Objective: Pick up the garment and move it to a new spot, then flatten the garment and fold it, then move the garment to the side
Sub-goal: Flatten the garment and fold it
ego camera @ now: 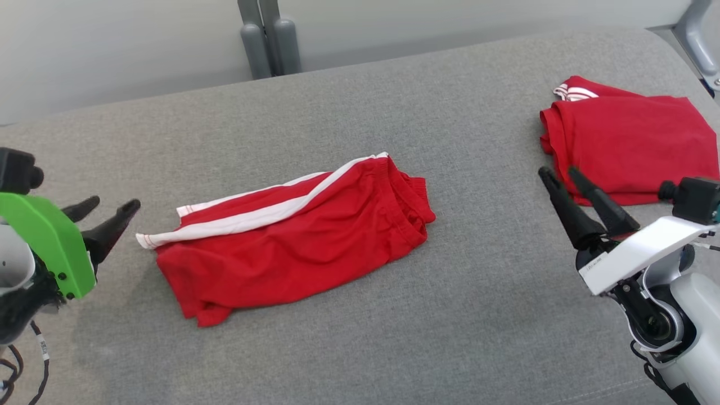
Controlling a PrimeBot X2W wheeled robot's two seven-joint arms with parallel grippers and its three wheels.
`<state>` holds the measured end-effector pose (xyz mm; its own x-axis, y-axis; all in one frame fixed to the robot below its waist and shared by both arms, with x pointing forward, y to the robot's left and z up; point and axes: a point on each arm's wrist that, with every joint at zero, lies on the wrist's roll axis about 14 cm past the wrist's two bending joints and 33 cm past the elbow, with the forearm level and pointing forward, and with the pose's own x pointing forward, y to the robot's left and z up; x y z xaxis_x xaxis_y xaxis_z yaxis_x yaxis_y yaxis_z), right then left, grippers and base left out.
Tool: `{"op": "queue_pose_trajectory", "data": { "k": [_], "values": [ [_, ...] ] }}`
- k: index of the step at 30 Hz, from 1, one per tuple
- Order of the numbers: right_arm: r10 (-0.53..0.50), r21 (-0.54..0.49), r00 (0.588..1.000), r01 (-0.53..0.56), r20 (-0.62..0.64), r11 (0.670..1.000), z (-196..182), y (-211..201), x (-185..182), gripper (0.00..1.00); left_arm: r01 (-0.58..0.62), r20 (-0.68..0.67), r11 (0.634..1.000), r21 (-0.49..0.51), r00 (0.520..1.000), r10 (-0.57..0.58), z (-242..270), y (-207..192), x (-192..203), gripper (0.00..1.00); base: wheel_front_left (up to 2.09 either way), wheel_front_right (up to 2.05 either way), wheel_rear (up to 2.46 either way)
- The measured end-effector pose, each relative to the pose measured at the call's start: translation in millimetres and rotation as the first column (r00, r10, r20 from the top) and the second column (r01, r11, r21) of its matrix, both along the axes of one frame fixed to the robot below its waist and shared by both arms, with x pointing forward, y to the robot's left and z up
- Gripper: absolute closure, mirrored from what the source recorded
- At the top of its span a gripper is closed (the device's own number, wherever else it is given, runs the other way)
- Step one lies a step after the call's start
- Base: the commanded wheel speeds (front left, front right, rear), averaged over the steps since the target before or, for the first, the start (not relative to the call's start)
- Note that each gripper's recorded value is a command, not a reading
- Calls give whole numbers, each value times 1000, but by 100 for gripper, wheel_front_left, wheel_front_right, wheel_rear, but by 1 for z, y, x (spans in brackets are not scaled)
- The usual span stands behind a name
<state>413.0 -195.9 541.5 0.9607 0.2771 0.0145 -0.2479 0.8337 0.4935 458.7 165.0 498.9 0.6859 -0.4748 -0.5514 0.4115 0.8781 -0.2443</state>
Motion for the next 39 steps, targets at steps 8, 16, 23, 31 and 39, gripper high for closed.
{"op": "queue_pose_trajectory", "data": {
  "k": [8, 16, 23, 31, 39],
  "values": [
    [-76, -115, 976, 102, 204, 988, 34, -2, 2, 0, -190, 392, 972, -135, 891, 228, 59, 22, -2, 0, 0, 0, 0],
    [-163, -103, 945, 199, 282, 975, 44, 1, -8, 0, -344, 528, 922, -178, 757, 384, 68, 47, -33, 0, 0, 0, 0],
    [-177, -95, 951, 206, 252, 974, 31, 14, -15, 0, -437, 576, 872, -220, 664, 478, 64, 58, -56, 0, 0, 0, 0],
    [-183, -158, 960, 219, 214, 963, 12, 11, -26, 0, -479, 567, 837, -266, 624, 538, 45, 55, -83, 0, 0, 0, 0],
    [-151, -212, 972, 188, 181, 959, 2, 16, -28, 0, -475, 567, 841, -260, 630, 531, 30, 49, -92, 0, 0, 0, 0]
  ]
}}
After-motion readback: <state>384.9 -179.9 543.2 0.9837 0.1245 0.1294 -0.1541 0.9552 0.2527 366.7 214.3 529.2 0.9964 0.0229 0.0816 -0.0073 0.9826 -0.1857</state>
